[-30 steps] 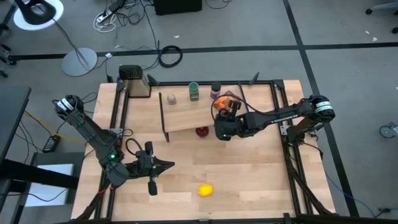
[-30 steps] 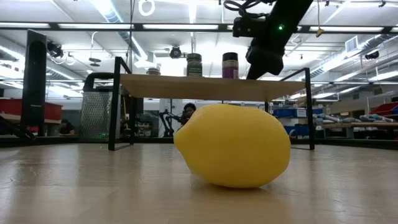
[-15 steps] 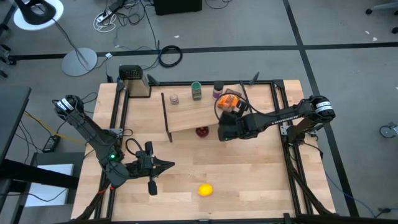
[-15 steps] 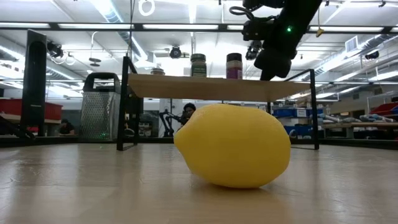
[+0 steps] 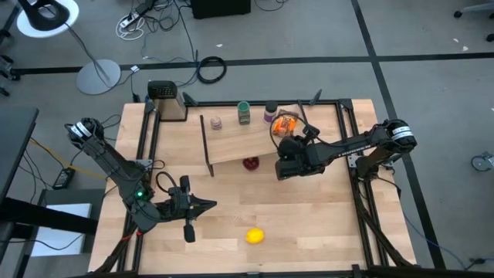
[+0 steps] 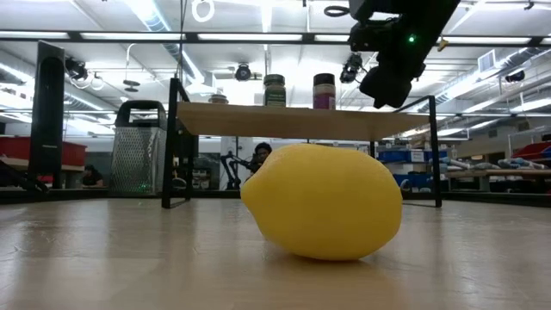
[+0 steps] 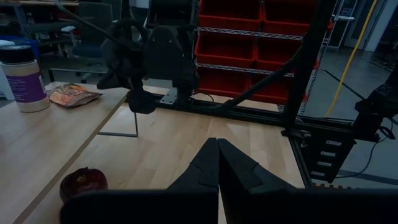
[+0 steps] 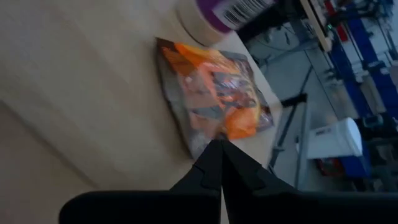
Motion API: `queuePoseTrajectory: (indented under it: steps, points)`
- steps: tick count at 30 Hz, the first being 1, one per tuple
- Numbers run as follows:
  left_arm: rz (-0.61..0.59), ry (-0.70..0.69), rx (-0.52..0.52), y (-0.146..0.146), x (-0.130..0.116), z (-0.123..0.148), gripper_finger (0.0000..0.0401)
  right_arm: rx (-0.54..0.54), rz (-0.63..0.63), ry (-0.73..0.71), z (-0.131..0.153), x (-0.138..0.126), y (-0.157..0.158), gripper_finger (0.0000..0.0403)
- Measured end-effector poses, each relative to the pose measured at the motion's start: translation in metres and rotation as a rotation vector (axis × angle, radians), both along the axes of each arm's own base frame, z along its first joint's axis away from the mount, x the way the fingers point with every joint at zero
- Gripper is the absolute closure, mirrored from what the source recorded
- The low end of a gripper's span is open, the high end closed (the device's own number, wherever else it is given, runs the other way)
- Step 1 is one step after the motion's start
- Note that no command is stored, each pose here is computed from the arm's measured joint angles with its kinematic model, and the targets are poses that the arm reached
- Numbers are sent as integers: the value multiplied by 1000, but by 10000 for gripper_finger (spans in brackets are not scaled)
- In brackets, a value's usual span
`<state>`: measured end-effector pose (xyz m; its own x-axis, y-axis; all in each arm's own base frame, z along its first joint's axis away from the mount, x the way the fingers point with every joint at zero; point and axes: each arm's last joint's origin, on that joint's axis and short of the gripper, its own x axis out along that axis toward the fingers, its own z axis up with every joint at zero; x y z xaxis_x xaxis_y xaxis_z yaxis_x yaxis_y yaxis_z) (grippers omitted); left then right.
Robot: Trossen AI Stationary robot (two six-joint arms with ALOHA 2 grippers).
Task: Shelf spices
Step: Adjust the orange seasoning bag
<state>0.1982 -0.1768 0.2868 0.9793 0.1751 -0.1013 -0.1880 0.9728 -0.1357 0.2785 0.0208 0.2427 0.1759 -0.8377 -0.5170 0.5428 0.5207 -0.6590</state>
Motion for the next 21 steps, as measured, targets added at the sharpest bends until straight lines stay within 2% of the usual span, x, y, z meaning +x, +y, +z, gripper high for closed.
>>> queuePoseTrajectory:
  steps: [4,11,17,21]
  points:
    - [0,0,0,0,0,0,397,-6,-28,-6,0,-3,-1,403]
    - [0,0,0,0,0,0,397,-38,124,35,1,6,15,403]
    - [0,0,0,0,0,0,397,77,281,92,1,21,12,403]
    - [0,0,0,0,0,0,397,117,314,89,2,27,2,403]
